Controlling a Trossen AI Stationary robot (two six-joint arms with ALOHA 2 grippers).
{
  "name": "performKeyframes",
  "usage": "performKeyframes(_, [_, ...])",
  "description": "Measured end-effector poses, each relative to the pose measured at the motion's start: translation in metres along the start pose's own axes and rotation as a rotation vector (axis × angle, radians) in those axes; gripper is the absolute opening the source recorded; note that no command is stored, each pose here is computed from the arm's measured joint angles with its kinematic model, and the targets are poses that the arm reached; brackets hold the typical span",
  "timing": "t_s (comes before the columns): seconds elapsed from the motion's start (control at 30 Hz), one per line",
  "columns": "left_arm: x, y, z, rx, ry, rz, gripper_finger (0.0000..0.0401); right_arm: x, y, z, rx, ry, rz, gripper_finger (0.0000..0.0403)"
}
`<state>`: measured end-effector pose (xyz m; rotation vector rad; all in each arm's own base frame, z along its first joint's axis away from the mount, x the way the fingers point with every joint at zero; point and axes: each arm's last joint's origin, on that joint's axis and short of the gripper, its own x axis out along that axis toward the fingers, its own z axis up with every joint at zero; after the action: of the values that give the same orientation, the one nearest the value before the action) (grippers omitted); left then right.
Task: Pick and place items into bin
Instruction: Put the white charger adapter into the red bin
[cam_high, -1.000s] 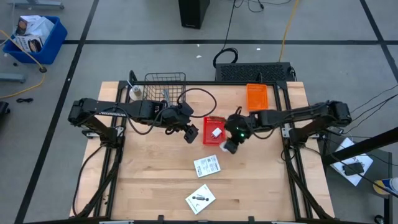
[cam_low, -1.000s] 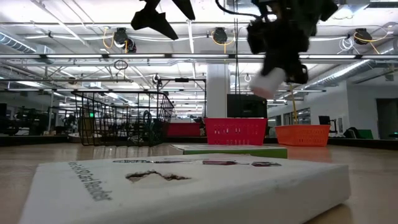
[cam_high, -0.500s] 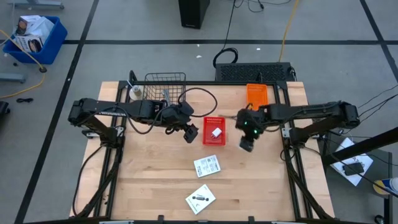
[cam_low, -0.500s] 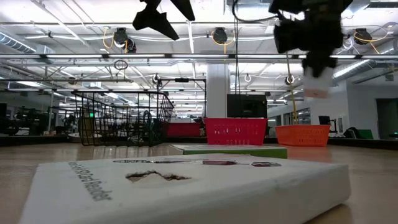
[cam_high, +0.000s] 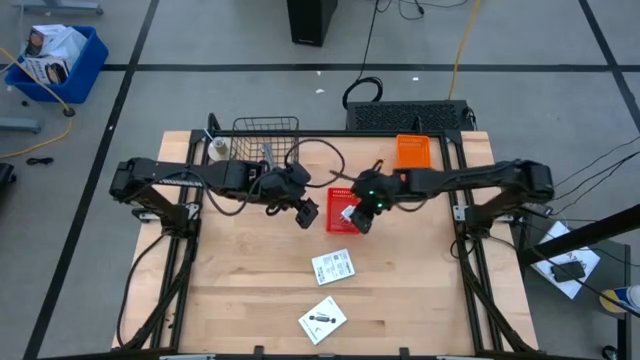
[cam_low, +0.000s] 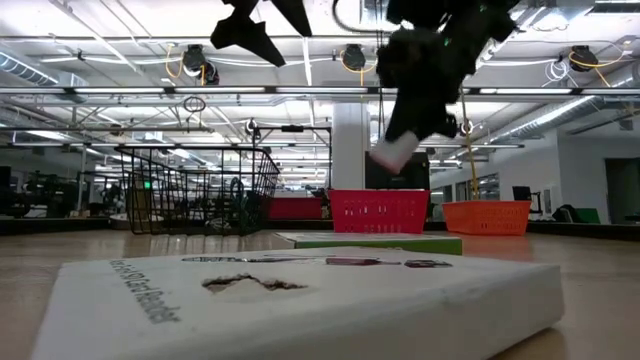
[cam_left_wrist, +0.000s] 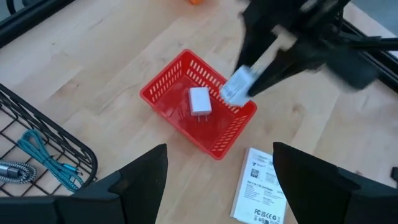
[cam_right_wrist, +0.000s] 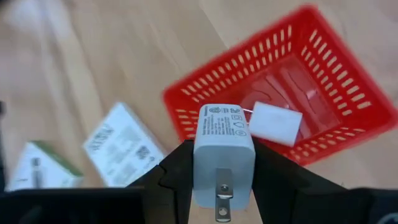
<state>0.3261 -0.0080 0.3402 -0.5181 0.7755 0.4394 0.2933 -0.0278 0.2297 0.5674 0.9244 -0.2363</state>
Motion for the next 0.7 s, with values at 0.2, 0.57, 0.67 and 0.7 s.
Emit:
performKeyframes(0.2, [0.0, -0.001, -0.001, -0.008, 0.005, -0.009, 0.0292, 0.028, -0.011, -0.001, -0.019, 0.07, -0.045, 0.0121])
performKeyframes(0.57, [0.0, 0.0, 0.001, -0.01, -0.004, -0.002, 0.0292, 0.05, -0.019, 0.002, -0.018, 0.104, 0.007, 0.0137])
performKeyframes(0.67, [0.0, 0.001, 0.001, -0.012, -0.006, -0.001, 0.0292, 0.05, -0.018, 0.004, -0.021, 0.086, 0.015, 0.0157])
performKeyframes(0.7, [0.0, 0.001, 0.002, -0.012, -0.007, 0.0, 0.0292, 0.05, -0.018, 0.005, -0.023, 0.075, 0.02, 0.0165])
